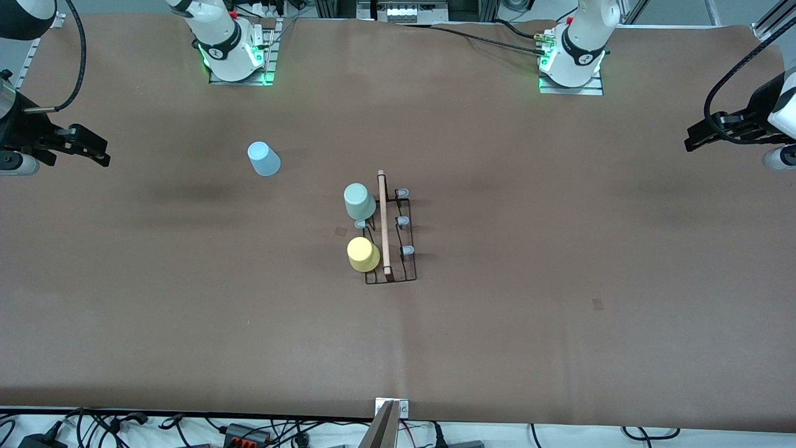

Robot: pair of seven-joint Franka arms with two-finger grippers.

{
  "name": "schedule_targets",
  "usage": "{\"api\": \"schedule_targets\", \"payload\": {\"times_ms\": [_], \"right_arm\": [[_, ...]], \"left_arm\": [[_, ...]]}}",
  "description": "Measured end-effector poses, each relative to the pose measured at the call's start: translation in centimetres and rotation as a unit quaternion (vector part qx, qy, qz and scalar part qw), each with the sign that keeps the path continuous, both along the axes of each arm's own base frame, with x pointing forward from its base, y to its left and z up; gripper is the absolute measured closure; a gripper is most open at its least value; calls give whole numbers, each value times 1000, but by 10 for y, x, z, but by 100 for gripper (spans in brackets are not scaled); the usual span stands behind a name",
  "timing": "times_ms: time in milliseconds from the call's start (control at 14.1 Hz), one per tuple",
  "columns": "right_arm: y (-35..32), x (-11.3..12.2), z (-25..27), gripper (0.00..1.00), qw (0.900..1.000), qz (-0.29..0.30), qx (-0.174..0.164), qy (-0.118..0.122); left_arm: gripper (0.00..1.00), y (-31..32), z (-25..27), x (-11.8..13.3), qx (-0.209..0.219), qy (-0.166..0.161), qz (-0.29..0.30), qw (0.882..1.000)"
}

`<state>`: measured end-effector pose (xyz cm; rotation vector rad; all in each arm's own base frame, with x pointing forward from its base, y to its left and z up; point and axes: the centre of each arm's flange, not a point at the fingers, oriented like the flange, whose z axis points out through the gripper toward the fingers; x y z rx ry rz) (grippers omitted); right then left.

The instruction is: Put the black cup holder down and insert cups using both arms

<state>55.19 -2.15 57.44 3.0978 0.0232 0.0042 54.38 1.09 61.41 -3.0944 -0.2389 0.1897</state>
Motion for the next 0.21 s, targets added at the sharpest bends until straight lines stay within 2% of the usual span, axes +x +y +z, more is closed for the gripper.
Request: {"api": "schedule_targets", "payload": {"times_ms": [213], "right_arm": [[0, -1, 0, 0, 1000, 0, 0, 2]], "left_arm": [[0, 0, 0, 0, 0, 0, 0, 1000]]}}
